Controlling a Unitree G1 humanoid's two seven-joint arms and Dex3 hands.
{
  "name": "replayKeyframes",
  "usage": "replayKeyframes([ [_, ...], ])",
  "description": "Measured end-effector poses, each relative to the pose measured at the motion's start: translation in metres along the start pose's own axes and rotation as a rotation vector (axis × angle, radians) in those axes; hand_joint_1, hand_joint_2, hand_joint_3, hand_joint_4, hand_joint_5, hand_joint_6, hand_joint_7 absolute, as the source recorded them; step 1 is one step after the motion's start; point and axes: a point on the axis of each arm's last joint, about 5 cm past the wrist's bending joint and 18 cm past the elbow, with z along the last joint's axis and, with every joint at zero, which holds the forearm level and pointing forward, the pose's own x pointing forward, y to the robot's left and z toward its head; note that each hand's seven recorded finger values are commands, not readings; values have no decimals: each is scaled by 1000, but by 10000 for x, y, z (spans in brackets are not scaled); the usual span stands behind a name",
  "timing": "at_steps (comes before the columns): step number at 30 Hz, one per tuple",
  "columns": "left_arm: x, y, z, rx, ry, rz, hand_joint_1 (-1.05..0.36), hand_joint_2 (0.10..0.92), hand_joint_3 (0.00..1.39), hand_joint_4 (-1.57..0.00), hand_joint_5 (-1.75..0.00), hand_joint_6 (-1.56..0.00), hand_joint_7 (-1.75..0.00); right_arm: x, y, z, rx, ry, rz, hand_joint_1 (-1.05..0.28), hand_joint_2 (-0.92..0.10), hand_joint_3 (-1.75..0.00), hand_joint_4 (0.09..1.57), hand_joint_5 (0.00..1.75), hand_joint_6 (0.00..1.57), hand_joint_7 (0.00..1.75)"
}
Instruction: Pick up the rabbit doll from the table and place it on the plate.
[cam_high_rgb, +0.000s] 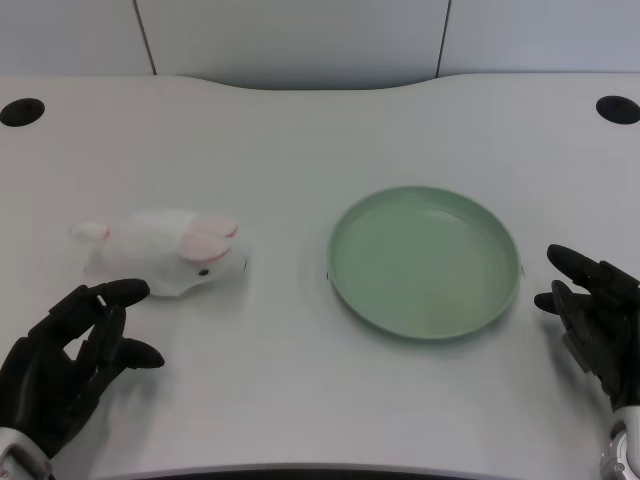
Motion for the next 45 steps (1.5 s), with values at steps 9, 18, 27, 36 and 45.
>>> replayKeyframes([
  [9,0,0,0,0,0,-15,-662,921,435,-399,-1700,-418,-982,0,2,0,0,0,-5,-249,-921,-310,632,903,950,7],
  [18,-1,0,0,0,0,-14,-652,921,446,-416,-1693,-421,-985,0,-7,-1,12,2,-7,-283,-921,-297,628,911,958,11],
  [27,-6,-2,8,30,-24,-16,-652,921,443,-418,-1686,-426,-1010,-2,-1,-2,18,2,-3,-259,-921,-308,635,926,952,7],
  [36,-20,-78,253,412,-233,-66,-596,921,383,-287,-1636,-495,-780,-28,77,-21,28,29,-13,-300,-921,-252,639,934,951,6],
  [45,157,-196,766,1025,-400,-164,-721,921,239,-123,-1399,-339,-703,-24,82,-24,28,40,11,-307,-921,-265,623,964,935,5],
])
